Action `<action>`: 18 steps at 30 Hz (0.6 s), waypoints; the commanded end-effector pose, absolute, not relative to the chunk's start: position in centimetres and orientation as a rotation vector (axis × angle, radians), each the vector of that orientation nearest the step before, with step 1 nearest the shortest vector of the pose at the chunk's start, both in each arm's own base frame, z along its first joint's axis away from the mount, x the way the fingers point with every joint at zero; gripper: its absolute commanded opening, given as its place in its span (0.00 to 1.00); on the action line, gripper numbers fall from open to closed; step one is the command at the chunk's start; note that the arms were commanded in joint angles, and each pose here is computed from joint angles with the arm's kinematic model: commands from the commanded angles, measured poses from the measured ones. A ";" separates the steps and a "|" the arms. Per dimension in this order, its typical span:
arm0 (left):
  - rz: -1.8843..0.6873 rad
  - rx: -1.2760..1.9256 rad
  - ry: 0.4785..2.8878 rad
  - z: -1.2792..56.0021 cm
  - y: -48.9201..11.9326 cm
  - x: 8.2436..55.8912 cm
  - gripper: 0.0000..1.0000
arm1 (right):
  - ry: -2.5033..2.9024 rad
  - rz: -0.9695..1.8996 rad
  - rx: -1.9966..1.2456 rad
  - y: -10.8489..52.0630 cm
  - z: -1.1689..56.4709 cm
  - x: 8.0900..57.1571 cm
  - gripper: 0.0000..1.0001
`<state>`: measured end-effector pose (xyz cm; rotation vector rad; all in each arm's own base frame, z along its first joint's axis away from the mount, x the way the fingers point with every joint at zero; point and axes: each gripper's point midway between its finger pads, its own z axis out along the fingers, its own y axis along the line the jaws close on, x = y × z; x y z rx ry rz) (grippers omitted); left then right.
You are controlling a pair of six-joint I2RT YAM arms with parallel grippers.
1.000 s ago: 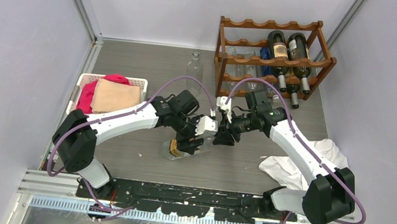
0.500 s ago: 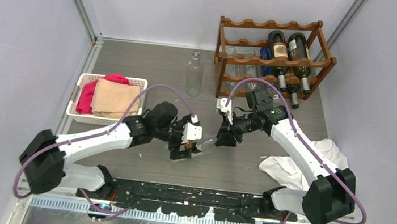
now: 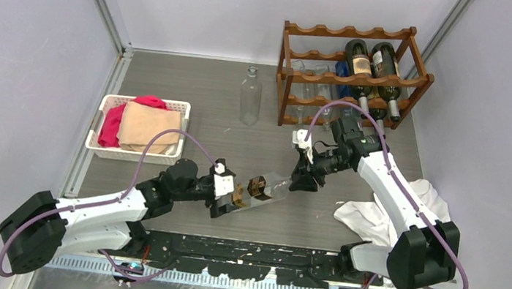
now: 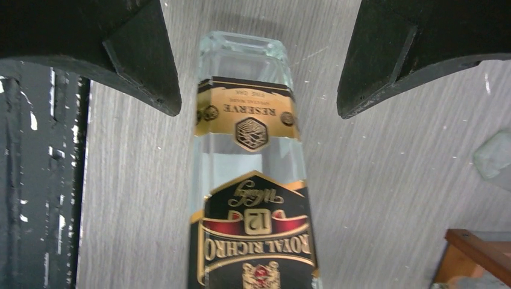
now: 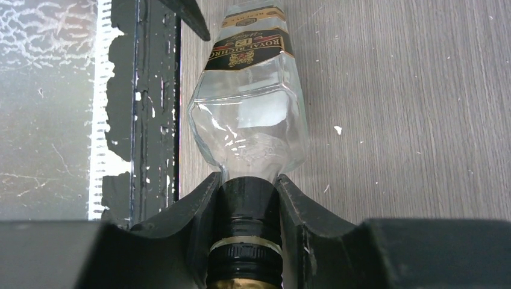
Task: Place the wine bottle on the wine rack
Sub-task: Pick up the wine bottle from the center of the board.
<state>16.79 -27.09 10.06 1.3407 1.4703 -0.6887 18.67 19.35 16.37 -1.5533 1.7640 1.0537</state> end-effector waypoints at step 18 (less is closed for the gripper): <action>-0.781 1.344 1.446 7.7 -30.4 17.9 0.46 | 1.672 1.042 -1.653 18.9 16.0 18.7 0.10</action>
